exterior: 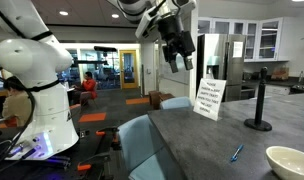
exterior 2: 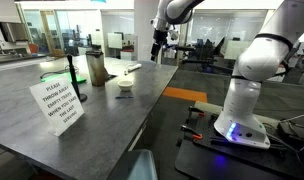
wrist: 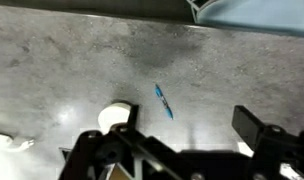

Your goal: Move the white bowl forward

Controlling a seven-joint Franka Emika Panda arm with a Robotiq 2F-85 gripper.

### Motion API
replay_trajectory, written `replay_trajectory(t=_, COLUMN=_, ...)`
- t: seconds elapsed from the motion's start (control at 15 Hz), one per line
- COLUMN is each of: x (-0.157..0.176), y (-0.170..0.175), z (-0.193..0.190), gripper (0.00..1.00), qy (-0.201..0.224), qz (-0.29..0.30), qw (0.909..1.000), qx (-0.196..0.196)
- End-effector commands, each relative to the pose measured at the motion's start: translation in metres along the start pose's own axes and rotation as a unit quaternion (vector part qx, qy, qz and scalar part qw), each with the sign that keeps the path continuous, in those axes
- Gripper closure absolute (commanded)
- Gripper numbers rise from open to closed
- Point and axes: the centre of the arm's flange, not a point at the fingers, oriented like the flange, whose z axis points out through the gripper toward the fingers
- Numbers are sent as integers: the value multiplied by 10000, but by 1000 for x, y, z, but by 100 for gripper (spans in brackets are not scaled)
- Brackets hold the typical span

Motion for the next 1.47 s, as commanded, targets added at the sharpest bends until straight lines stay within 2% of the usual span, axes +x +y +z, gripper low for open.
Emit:
replay_trajectory(t=0.0, x=75, y=27, z=56, gripper=0, qy=-379, qz=265, qw=9985, qx=-278)
replay_trajectory(t=0.33, x=150, y=62, z=154, gripper=0, qy=-753, qz=489, qw=9943, qx=-567)
replay_trajectory(t=0.67, x=204, y=77, z=227, gripper=0, qy=-869, qz=317, qw=9940, qx=-576)
replay_trajectory(t=1.07, x=229, y=85, z=289, gripper=0, qy=-1084, qz=220, qw=9925, qx=-520)
replay_trajectory(t=1.4, x=243, y=86, z=322, gripper=0, qy=-1213, qz=95, qw=9916, qx=-436)
